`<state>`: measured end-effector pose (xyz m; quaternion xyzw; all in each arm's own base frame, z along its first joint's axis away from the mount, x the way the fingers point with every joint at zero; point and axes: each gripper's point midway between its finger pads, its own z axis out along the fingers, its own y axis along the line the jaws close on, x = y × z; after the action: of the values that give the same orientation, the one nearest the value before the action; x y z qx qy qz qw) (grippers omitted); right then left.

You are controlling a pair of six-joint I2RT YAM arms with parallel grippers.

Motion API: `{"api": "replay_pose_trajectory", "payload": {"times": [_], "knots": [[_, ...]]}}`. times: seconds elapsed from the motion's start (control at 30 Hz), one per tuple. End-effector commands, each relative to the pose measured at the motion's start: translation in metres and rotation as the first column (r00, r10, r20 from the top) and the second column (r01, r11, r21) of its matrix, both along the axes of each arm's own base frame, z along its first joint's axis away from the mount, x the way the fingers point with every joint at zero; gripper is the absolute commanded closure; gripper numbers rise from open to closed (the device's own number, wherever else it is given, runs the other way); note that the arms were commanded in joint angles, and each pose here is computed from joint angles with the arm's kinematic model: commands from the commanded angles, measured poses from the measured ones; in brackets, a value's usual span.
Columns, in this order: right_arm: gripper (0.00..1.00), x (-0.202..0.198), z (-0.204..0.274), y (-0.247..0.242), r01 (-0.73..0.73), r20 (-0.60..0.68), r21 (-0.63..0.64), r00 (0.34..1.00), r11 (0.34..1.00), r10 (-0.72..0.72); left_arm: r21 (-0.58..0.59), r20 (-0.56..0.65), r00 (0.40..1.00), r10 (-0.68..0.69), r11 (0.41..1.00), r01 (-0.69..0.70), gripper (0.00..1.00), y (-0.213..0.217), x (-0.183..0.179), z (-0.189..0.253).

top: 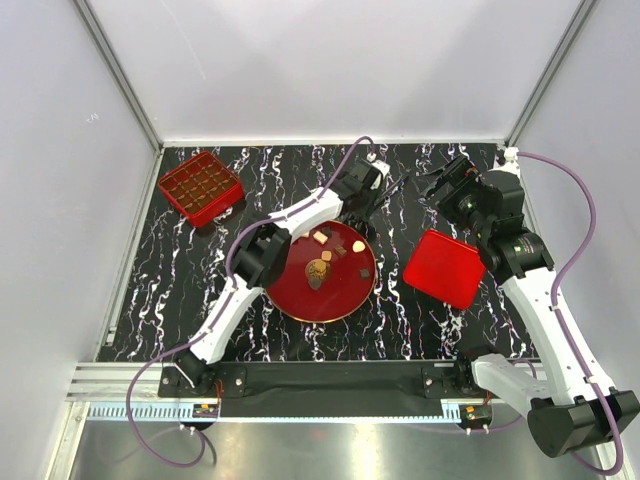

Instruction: Pack the chocolate

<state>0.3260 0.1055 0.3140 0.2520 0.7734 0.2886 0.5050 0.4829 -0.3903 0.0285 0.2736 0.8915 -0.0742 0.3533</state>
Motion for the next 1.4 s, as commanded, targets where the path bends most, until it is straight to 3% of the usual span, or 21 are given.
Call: {"api": "replay_pose_trajectory", "payload": {"times": [0.0, 0.17, 0.37, 0.4, 0.47, 0.57, 0.6, 0.63, 0.8, 1.0, 1.2, 1.37], "knots": [[0.00, 0.004, 0.011, 0.004, -0.016, 0.044, 0.010, 0.999, 1.000, 0.015, -0.092, 0.143, 0.989, 0.037, 0.995, -0.023, 0.51, 0.001, 0.014, 0.080], [0.00, 0.002, 0.010, 0.003, -0.020, 0.043, 0.009, 0.999, 1.000, 0.019, -0.177, 0.261, 0.960, 0.104, 0.982, -0.058, 0.51, 0.019, 0.017, 0.163], [0.00, -0.004, 0.007, 0.004, -0.031, 0.036, 0.004, 0.999, 0.999, 0.031, -0.199, 0.254, 0.950, 0.184, 0.971, -0.135, 0.52, 0.059, -0.005, 0.207], [0.00, -0.005, 0.006, 0.004, -0.034, 0.034, 0.001, 0.999, 0.999, 0.034, -0.180, 0.234, 0.951, 0.204, 0.970, -0.164, 0.54, 0.077, -0.022, 0.211], [0.00, -0.008, 0.005, 0.003, -0.033, 0.034, -0.002, 0.999, 0.999, 0.033, -0.180, 0.214, 0.940, 0.266, 0.956, -0.230, 0.59, 0.102, -0.039, 0.211], [0.00, -0.015, 0.002, 0.008, -0.066, 0.034, 0.016, 0.997, 0.998, 0.066, -0.164, 0.184, 0.921, 0.344, 0.934, -0.317, 0.60, 0.149, -0.081, 0.205], [0.00, -0.017, 0.003, 0.009, -0.072, 0.037, 0.025, 0.997, 0.997, 0.071, -0.118, 0.150, 0.922, 0.358, 0.932, -0.343, 0.60, 0.165, -0.097, 0.183], [0.00, -0.020, 0.004, 0.011, -0.082, 0.043, 0.033, 0.996, 0.996, 0.081, -0.168, 0.168, 0.903, 0.395, 0.914, -0.369, 0.61, 0.179, -0.112, 0.205], [0.00, -0.033, 0.009, 0.017, -0.131, 0.052, 0.061, 0.990, 0.990, 0.128, -0.127, 0.143, 0.860, 0.490, 0.870, -0.475, 0.62, 0.238, -0.170, 0.181], [0.00, -0.049, 0.009, 0.017, -0.147, 0.065, 0.074, 0.988, 0.986, 0.143, -0.066, 0.138, 0.753, 0.644, 0.764, -0.642, 0.63, 0.296, -0.210, 0.153], [0.00, -0.062, 0.007, 0.013, -0.151, 0.065, 0.053, 0.987, 0.987, 0.148, -0.018, 0.062, 0.712, 0.700, 0.714, -0.700, 0.62, 0.316, -0.231, 0.119], [0.00, -0.068, 0.004, 0.010, -0.150, 0.062, 0.032, 0.987, 0.988, 0.148, 0.056, -0.033, 0.675, 0.737, 0.676, -0.735, 0.54, 0.324, -0.253, 0.092]]}}
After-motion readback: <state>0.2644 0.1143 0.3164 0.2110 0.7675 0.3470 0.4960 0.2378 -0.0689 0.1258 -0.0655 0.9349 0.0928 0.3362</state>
